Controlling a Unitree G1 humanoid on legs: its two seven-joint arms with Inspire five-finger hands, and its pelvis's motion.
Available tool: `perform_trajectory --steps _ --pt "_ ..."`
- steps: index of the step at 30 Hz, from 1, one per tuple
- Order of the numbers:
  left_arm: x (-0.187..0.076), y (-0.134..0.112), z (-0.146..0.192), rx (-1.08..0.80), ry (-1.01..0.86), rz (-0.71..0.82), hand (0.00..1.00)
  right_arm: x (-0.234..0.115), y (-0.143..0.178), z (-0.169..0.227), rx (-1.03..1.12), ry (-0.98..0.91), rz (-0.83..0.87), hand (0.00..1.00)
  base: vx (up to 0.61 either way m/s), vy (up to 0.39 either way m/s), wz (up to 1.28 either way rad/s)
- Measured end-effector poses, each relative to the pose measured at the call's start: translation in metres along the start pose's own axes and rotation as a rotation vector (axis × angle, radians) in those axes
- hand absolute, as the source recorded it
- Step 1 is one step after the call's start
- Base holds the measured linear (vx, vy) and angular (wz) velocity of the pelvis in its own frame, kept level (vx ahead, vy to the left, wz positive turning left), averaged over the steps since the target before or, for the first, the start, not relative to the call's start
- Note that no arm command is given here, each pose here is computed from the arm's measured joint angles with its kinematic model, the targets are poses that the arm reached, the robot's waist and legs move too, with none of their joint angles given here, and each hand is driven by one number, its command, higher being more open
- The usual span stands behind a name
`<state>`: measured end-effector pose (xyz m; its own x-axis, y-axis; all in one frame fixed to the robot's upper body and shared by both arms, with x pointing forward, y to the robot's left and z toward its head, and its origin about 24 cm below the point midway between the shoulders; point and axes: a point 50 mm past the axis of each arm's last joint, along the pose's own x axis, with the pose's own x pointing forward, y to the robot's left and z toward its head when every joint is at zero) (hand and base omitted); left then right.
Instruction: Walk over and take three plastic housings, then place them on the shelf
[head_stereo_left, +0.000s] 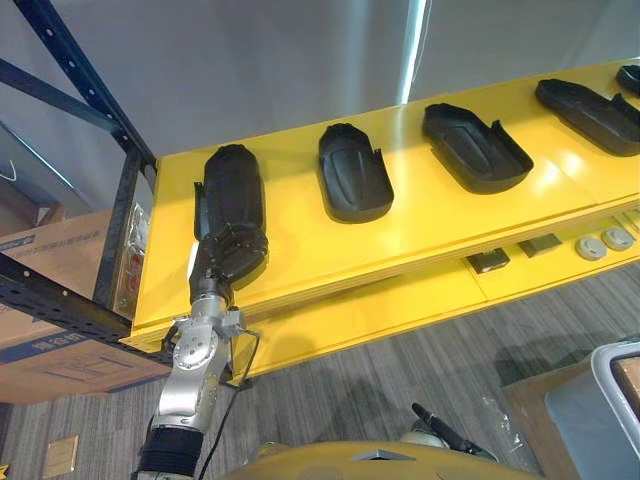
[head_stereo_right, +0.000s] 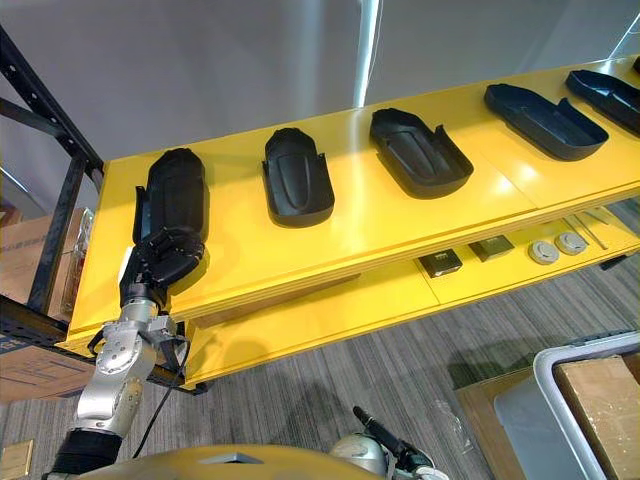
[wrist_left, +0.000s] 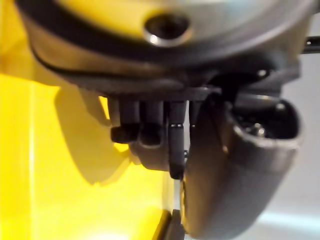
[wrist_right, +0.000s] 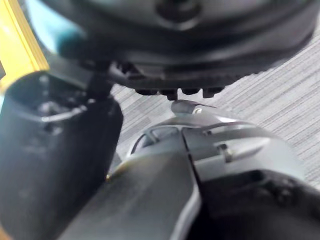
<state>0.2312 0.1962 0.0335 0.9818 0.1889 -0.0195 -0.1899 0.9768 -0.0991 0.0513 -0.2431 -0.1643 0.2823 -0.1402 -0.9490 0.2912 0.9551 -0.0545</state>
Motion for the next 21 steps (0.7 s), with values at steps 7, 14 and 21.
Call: perform_trajectory --steps 7,14,21 --pt "-0.024 -0.023 0.028 -0.276 -0.139 -0.227 0.0 0.0 0.0 -0.001 0.002 0.003 0.003 1.0 0.0 0.007 0.05" --pt "-0.037 -0.041 0.055 -0.579 -0.296 -0.619 0.0 0.002 0.003 0.008 0.009 -0.016 0.008 1.0 0.0 0.011 0.07" --pt "-0.049 -0.062 0.055 -0.577 -0.225 -0.993 0.0 0.002 0.001 0.011 -0.01 -0.011 -0.001 1.0 0.0 0.007 0.01"
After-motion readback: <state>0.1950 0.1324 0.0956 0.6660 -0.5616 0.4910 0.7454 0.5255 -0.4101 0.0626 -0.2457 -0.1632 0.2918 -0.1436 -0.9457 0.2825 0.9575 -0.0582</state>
